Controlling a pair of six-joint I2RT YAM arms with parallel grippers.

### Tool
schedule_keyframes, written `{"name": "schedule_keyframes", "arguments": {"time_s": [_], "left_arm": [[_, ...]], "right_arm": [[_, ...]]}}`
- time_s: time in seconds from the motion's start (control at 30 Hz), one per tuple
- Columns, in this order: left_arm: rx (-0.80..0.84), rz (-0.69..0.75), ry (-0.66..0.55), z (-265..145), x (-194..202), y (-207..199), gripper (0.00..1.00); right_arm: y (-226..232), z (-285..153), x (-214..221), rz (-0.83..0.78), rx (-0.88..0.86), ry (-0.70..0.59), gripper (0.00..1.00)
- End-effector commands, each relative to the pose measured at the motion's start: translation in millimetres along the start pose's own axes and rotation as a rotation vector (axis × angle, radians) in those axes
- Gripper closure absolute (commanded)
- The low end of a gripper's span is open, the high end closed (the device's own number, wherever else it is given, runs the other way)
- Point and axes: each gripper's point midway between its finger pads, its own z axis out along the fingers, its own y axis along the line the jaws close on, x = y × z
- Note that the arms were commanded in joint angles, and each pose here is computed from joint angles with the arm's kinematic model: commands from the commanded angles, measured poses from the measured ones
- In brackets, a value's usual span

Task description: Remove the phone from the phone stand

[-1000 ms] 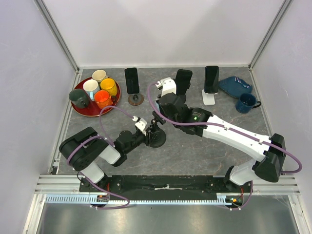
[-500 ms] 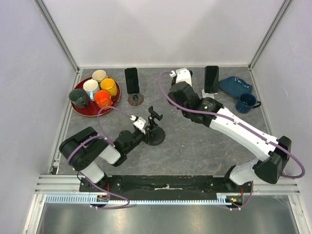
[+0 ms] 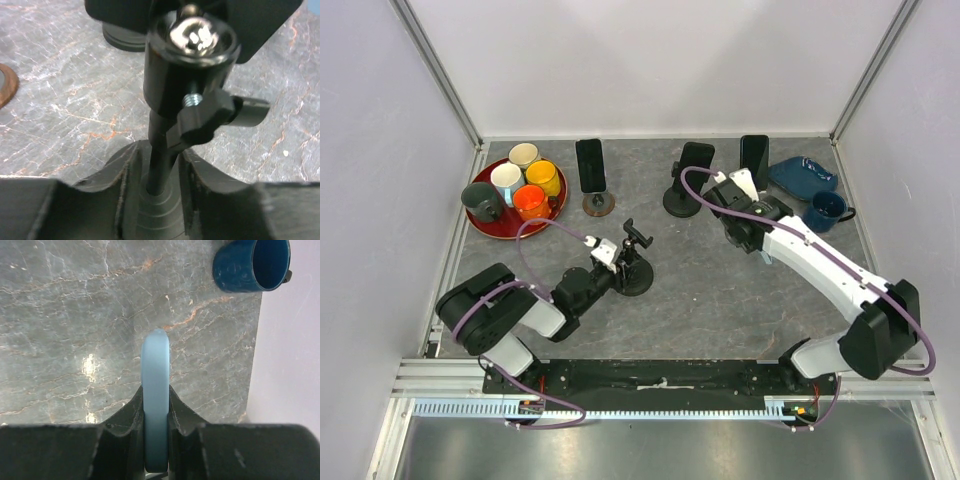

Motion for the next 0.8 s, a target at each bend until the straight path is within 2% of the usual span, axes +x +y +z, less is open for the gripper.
{"name": "schedule_keyframes", "arguments": {"time_s": [0.0, 0.17, 0.23, 0.33, 0.47, 0.7, 0.73, 0.77], "left_arm": [[-0.045, 0.033, -0.259, -1, -71, 7, 0.54], [-0.045, 0.042, -0.253, -3, -75, 6, 0.32], [-0.037, 0.043, -0.26, -5, -80, 5, 0.28], [-0.03, 0.043, -0.268, -10, -89, 3, 0.18], [0.0, 0.043, -0.233, -24, -97, -4, 0.07], [-0.017, 0.015, -0.227, -59, -118, -7, 0.04], [-0.016, 0.013, -0.195, -61, -112, -11, 0.04], [-0.005, 0.006, -0.234, -65, -130, -16, 0.04]], "right_arm": [[-10, 5, 0, -0.018, 0.076, 0.012, 1.0], [-3, 1, -9, 0.009, 0.018, -0.019, 1.0], [1, -1, -9, 0.009, -0.01, -0.017, 1.0], [4, -6, -12, 0.026, -0.051, -0.032, 1.0], [3, -25, -30, 0.106, -0.133, -0.127, 1.0], [17, -54, -49, 0.174, -0.313, -0.222, 1.0], [18, -58, -54, 0.195, -0.333, -0.248, 1.0], [17, -65, -58, 0.224, -0.356, -0.272, 1.0]]}}
